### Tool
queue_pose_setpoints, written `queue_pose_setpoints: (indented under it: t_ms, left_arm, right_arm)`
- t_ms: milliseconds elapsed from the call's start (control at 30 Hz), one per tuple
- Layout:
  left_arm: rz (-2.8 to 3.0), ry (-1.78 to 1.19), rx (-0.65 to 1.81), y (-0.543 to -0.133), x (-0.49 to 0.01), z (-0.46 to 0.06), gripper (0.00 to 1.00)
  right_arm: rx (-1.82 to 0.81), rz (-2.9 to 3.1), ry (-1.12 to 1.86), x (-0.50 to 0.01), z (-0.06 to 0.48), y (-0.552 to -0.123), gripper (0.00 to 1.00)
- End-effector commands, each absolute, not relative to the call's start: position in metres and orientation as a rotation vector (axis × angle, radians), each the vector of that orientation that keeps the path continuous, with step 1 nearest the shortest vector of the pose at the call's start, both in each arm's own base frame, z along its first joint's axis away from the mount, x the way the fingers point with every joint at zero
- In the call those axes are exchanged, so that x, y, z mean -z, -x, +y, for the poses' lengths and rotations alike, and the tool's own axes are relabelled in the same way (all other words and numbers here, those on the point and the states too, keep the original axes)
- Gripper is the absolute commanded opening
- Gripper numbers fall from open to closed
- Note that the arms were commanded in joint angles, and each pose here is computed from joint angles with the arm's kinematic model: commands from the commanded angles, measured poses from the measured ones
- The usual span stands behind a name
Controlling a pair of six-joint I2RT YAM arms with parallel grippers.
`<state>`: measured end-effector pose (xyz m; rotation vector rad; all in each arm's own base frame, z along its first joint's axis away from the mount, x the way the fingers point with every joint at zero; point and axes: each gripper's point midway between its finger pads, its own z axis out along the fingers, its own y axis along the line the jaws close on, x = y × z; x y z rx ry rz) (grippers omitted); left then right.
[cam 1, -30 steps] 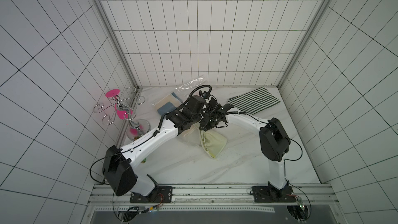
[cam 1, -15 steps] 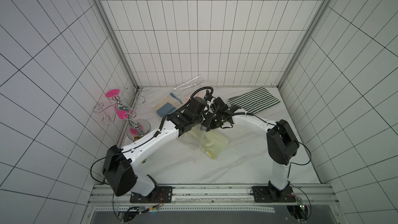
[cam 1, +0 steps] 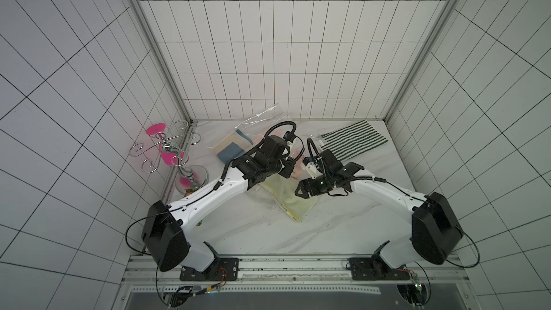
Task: Place the folded towel into the vacuum bag
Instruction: Place the towel in the vacuum bag.
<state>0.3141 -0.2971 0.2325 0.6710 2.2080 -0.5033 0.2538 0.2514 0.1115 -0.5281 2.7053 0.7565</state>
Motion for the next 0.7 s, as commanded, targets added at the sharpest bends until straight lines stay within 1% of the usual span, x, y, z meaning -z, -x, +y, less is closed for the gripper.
queue_pose_setpoints:
  t_ms: [0, 67, 167, 200, 233, 267, 367, 467, 600, 667]
  left_arm:
    - [2.232, -0.686, 0.533, -0.305, -0.228, -0.294, 0.00]
    - [2.244, -0.693, 0.534, -0.303, -0.223, -0.294, 0.00]
    - [2.255, -0.696, 0.532, -0.300, -0.220, -0.292, 0.00]
    - [2.258, -0.694, 0.533, -0.300, -0.220, -0.291, 0.00]
    - [2.256, -0.692, 0.531, -0.300, -0.220, -0.291, 0.00]
    - [2.255, -0.690, 0.526, -0.300, -0.220, -0.290, 0.00]
    - [2.261, -0.674, 0.516, -0.302, -0.218, -0.287, 0.00]
    - [2.265, -0.669, 0.522, -0.302, -0.216, -0.288, 0.00]
    - [2.273, -0.661, 0.516, -0.302, -0.213, -0.287, 0.00]
    - [2.278, -0.653, 0.508, -0.302, -0.210, -0.284, 0.00]
  right_arm:
    - [-0.575, 2.773, 0.351, -0.088, 0.207, -0.262, 0.89]
    - [-0.531, 2.795, 0.333, -0.078, 0.198, -0.269, 0.93]
    - [-0.562, 2.827, 0.425, -0.066, 0.210, -0.274, 0.95]
    - [-0.613, 2.827, 0.459, -0.063, 0.219, -0.274, 0.95]
    - [-0.649, 2.826, 0.484, -0.061, 0.227, -0.273, 0.92]
    - [-0.672, 2.816, 0.518, -0.061, 0.234, -0.271, 0.88]
    - [-0.607, 2.754, 0.647, -0.066, 0.252, -0.259, 0.74]
    - [-0.488, 2.674, 0.727, -0.078, 0.261, -0.251, 0.52]
    - [-0.331, 2.594, 0.803, -0.089, 0.266, -0.246, 0.18]
    - [-0.253, 2.566, 0.852, -0.087, 0.268, -0.241, 0.10]
